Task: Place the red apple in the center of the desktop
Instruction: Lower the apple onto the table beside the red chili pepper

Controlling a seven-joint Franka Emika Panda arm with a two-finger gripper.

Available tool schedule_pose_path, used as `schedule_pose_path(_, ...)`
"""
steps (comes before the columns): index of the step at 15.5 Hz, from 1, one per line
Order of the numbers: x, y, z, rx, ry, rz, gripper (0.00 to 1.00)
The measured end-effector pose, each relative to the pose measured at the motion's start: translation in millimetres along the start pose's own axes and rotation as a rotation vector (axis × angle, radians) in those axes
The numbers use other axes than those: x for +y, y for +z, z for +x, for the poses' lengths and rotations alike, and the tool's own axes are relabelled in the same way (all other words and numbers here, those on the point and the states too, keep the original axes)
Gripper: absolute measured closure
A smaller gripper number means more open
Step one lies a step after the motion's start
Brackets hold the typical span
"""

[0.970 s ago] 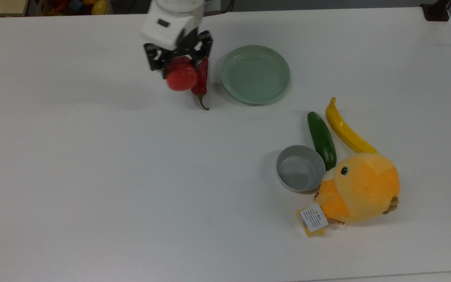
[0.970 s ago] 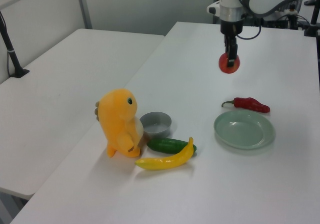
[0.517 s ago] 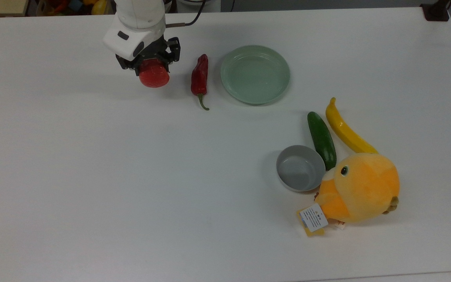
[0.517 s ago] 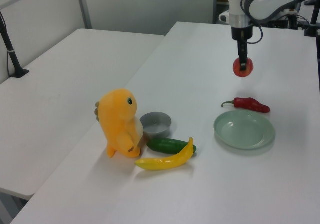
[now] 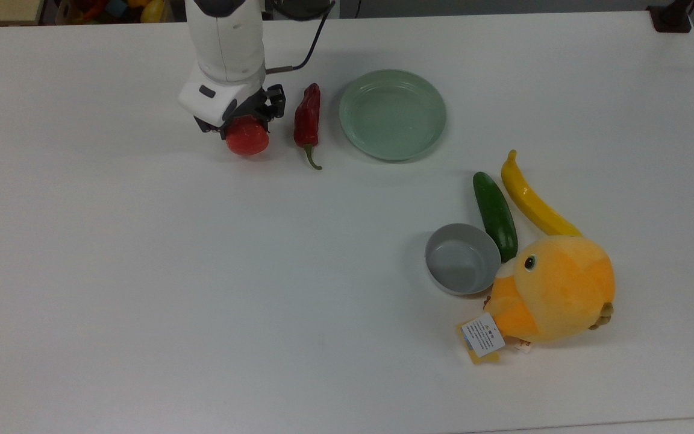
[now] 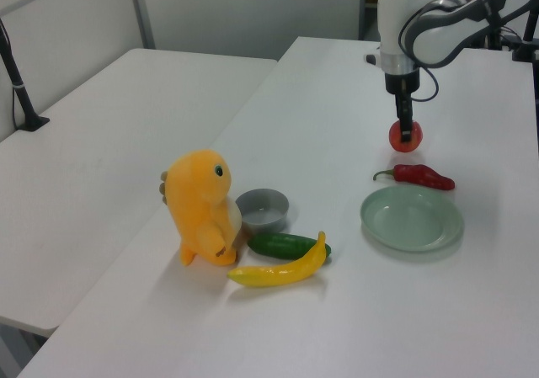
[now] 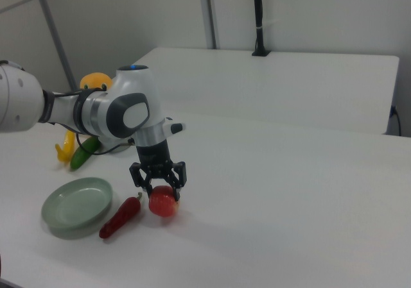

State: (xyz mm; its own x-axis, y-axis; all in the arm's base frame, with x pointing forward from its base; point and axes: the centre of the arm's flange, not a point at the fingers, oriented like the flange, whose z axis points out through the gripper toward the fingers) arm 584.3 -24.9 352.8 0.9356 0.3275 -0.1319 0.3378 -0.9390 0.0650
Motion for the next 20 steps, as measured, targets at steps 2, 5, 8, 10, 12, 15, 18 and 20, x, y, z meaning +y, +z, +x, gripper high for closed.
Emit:
schedule_pose_path(2, 0.5, 6.6, 1.9, -0.004, -0.002, 0.001, 0.28)
schedule_pose_path(5, 1.7, 6.6, 1.6, -0.004, -0.003, 0.000, 0.28)
schedule_pose_path(8, 3.0, 5.3, 1.8, -0.001, -0.003, -0.001, 0.28)
schedule_pose_path(10, 5.7, 1.9, 2.9, 0.010, 0.000, -0.005, 0.28)
schedule_pose_path(12, 7.8, -0.3, 3.4, 0.015, 0.002, -0.005, 0.28)
schedule_pose_path(15, 11.8, -2.2, 4.3, 0.036, 0.007, -0.010, 0.28)
schedule_pose_path(18, 14.4, -1.0, 4.9, 0.045, 0.009, -0.012, 0.28)
schedule_pose_path(20, 14.3, 0.3, 5.2, 0.043, 0.009, -0.012, 0.28)
